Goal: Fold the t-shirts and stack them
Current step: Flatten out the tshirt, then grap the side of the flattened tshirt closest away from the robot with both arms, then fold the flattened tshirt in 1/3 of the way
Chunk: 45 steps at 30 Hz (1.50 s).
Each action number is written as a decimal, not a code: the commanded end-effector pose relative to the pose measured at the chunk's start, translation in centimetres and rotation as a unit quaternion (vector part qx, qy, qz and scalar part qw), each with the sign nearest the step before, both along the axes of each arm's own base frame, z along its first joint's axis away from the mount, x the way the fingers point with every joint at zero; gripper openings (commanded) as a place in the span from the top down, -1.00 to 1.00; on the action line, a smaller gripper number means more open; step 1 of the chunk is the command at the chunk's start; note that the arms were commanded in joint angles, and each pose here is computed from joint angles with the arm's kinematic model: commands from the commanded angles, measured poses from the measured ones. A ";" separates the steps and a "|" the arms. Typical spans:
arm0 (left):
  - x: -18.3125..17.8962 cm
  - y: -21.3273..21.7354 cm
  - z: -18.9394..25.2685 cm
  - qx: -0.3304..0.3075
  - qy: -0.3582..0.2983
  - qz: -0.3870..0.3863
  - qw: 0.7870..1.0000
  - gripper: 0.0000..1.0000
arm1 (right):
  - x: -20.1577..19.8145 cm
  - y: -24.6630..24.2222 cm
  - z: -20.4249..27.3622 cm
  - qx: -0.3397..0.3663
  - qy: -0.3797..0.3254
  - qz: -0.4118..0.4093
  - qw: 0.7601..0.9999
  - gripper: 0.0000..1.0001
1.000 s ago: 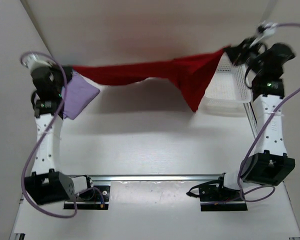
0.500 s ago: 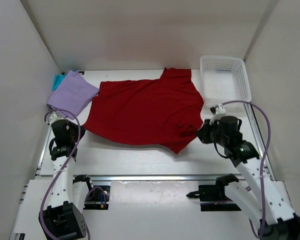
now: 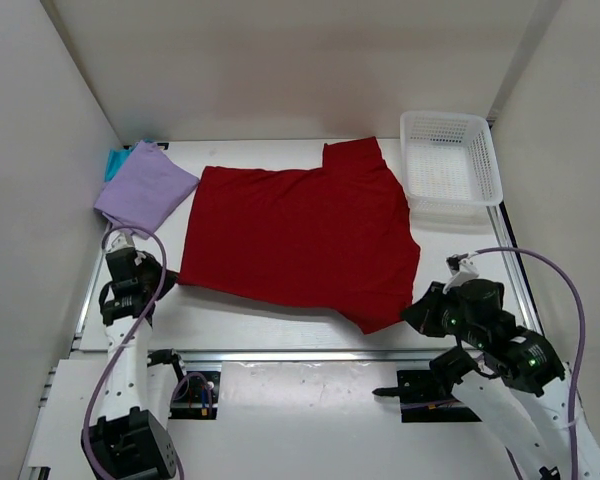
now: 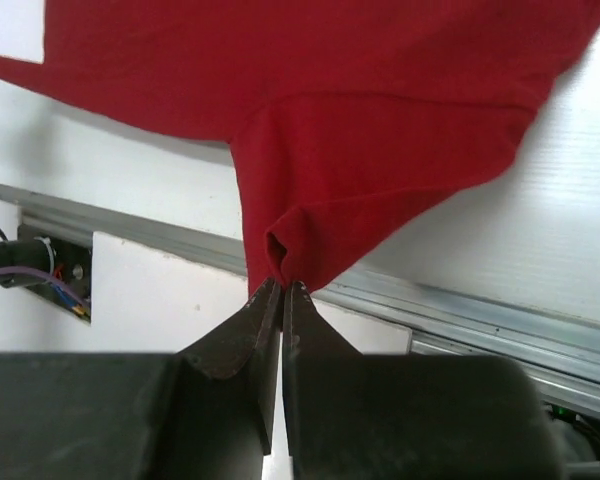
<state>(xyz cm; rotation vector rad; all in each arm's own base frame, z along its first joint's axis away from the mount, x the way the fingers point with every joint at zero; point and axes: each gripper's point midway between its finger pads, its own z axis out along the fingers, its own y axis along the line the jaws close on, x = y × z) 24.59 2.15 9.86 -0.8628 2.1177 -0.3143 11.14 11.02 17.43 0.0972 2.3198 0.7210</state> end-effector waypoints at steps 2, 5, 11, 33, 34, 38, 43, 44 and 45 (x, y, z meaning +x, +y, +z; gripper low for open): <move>0.6 0.1 0.1 -0.017 -0.004 -0.004 1.000 1.00 | 0.8 1.3 -4.8 -0.033 0.069 0.000 0.997 1.00; 1.8 0.2 0.7 -0.006 -0.011 0.003 1.000 1.00 | 4.5 2.0 -4.8 -0.081 0.029 0.005 0.996 1.00; 5.3 -0.1 2.0 -0.010 -0.042 0.028 0.999 1.00 | 13.9 -1.8 -4.3 -0.057 0.018 -0.046 0.997 1.00; 14.7 2.3 -3.2 -0.034 0.047 0.051 0.997 1.00 | 33.5 -3.8 -6.1 -0.102 0.031 -0.094 0.990 1.00; 14.8 2.4 -3.4 -0.035 0.050 0.054 0.997 1.00 | 34.1 -3.9 -6.2 -0.102 0.032 -0.095 0.990 1.00; 15.1 2.0 -3.7 -0.031 0.055 0.045 0.997 1.00 | 36.0 -3.8 -7.2 -0.115 0.038 -0.095 0.988 1.00; 15.0 1.0 -3.2 -0.046 0.048 0.020 0.998 0.44 | 38.1 -2.6 -7.6 -0.121 0.042 -0.075 0.989 0.98; 14.7 1.2 -3.2 -0.050 0.049 0.024 0.997 0.36 | 38.4 -2.8 -7.4 -0.122 0.039 -0.078 0.989 1.00; 14.7 1.0 -2.1 -0.051 0.036 0.018 0.998 0.17 | 38.5 -2.7 -7.0 -0.123 0.037 -0.081 0.988 0.77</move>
